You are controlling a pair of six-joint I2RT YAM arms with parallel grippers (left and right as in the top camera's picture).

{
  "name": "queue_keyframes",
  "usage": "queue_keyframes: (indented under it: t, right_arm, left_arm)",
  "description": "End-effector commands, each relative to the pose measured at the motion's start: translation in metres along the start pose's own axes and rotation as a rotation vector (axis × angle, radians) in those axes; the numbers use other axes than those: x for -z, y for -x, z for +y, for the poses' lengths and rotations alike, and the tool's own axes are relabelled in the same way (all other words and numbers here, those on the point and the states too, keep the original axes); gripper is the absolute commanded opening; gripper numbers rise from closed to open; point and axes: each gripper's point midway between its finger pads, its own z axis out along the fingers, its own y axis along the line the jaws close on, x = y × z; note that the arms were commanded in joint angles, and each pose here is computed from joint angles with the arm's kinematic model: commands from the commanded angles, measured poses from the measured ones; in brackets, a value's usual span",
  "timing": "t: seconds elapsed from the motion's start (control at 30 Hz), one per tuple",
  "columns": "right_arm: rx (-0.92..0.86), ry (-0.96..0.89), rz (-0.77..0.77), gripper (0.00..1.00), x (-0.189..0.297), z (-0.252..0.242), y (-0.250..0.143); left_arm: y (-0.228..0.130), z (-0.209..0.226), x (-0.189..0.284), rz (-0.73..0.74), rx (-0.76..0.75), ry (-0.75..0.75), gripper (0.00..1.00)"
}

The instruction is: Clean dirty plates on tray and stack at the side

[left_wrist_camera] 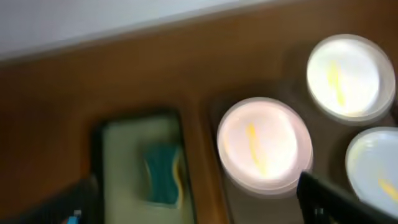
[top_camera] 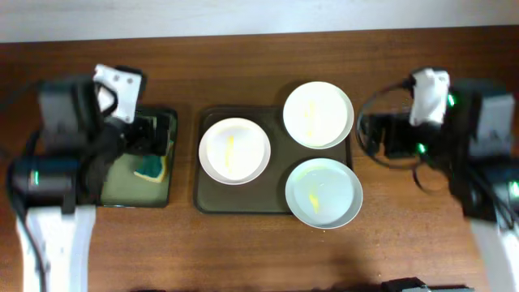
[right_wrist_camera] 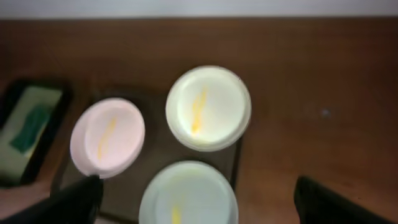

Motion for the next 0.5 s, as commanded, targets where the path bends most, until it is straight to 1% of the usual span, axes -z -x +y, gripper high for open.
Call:
queue_keyframes:
  t: [0.0,0.03,0.07,0.1,0.13,0.17,0.23,0.33,0.37,0.47]
  right_arm:
    - [-0.022,0.122,0.103,0.98,-0.037,0.018,0.007]
    - [-0.035,0.164,0.128,0.98,-0.049,0.023,0.007]
    - [-0.063,0.298,0.201,0.98,-0.073,0.041,0.001]
    - [-0.079,0.334,0.237,1.0,-0.087,0.045,-0.003]
    - [-0.086,0.351,0.274,0.89,-0.102,0.048,-0.007]
    - [-0.111,0.341,0.342,0.71,-0.132,0.052,-0.019]
    - [-0.168,0.266,0.418,0.65,-0.168,0.058,-0.035]
    - [-0.184,0.158,0.485,0.59,-0.222,0.084,-0.064]
    - [-0.183,0.125,0.493,0.57,-0.237,0.093,-0.073]
    - [-0.183,0.064,0.522,0.53,-0.268,0.109,-0.097]
  left_arm:
    - [0.005,-0.002,-0.034,0.121,0.032,-0.074,0.99]
    - [0.002,-0.001,-0.044,0.146,0.036,-0.077,0.99]
    - [-0.005,-0.001,-0.066,0.198,0.05,-0.098,0.99]
    - [-0.008,-0.005,-0.082,0.225,0.061,-0.139,0.99]
    - [-0.01,-0.007,-0.091,0.241,0.067,-0.16,0.99]
    - [-0.016,-0.005,-0.111,0.277,0.074,-0.165,0.99]
    - [-0.022,0.008,-0.125,0.302,0.083,-0.124,0.99]
    - [-0.037,0.059,-0.131,0.355,0.231,0.11,0.99]
    - [-0.041,0.07,-0.131,0.363,0.251,0.154,0.99]
    - [-0.046,0.089,-0.128,0.369,0.285,0.186,0.99]
